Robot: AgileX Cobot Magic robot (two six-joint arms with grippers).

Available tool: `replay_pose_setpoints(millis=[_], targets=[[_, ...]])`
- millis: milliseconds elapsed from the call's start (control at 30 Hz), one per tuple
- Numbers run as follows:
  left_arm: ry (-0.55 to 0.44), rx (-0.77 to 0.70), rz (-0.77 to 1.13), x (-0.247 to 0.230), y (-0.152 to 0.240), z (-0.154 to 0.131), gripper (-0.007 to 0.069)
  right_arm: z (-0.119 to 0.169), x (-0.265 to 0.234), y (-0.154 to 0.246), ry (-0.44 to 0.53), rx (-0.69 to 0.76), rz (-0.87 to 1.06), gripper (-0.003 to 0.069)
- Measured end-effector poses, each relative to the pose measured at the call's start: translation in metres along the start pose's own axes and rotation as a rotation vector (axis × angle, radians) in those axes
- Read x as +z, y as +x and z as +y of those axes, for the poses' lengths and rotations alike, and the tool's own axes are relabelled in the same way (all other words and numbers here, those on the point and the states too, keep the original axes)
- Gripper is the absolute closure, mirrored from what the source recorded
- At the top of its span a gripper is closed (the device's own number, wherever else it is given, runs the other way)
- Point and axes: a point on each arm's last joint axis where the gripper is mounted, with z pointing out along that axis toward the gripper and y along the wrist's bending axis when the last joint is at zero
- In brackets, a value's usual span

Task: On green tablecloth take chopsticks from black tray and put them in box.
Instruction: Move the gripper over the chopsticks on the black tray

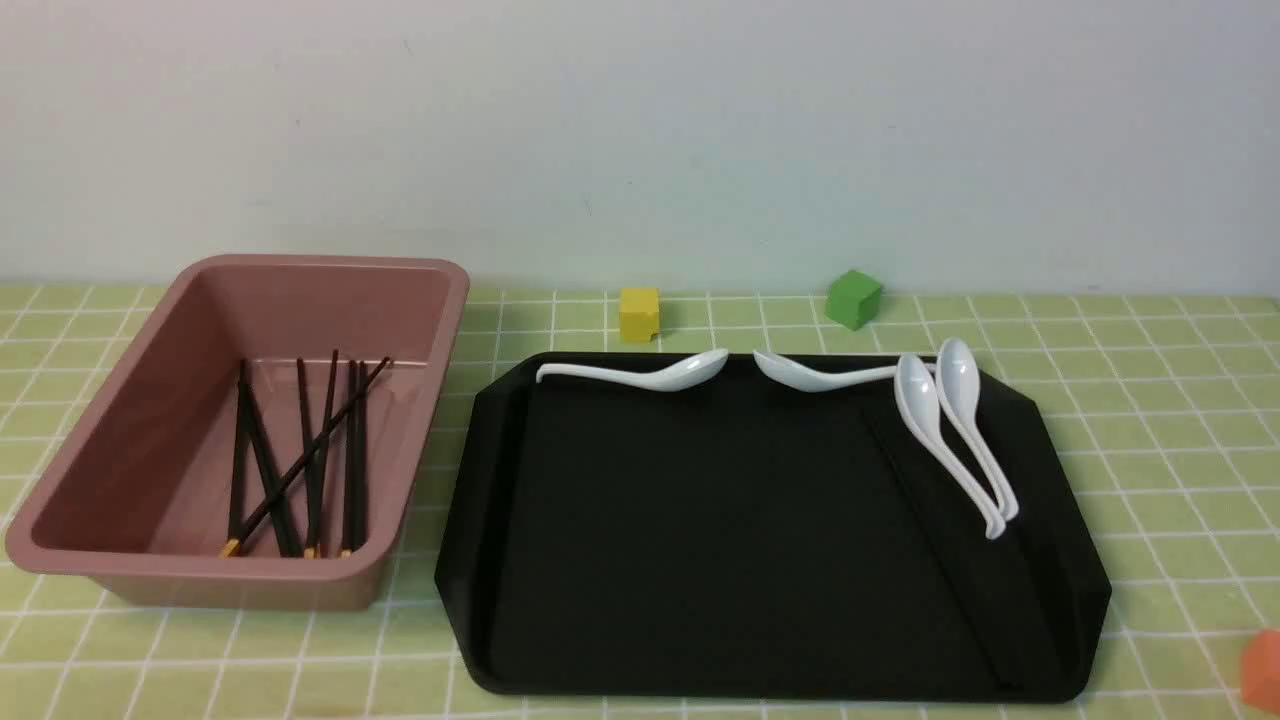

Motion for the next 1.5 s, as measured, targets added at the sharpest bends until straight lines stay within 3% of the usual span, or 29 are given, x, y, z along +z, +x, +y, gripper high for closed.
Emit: replay_pose_setpoints(millis=[1300, 1367, 1467, 1500], targets=[[0.000, 0.000, 0.000, 0.0000, 0.0000, 0.0000, 0.0404, -0.0001, 0.0000, -0.0004, 0.002, -0.004, -0.004, 0.0424], [0.000, 0.000, 0.000, 0.0000, 0.0000, 0.0000, 0.0404, 0.0004, 0.0000, -0.0007, -0.004, 0.029, -0.007, 0.0422], [0.000, 0.000, 0.000, 0.0000, 0.0000, 0.0000, 0.0404, 0.0034, -0.0001, -0.0008, -0.038, 0.201, -0.005, 0.0421], [0.000, 0.000, 0.000, 0.0000, 0.0000, 0.0000, 0.0404, 0.0077, -0.0001, -0.0005, -0.086, 0.422, 0.008, 0.0421]])
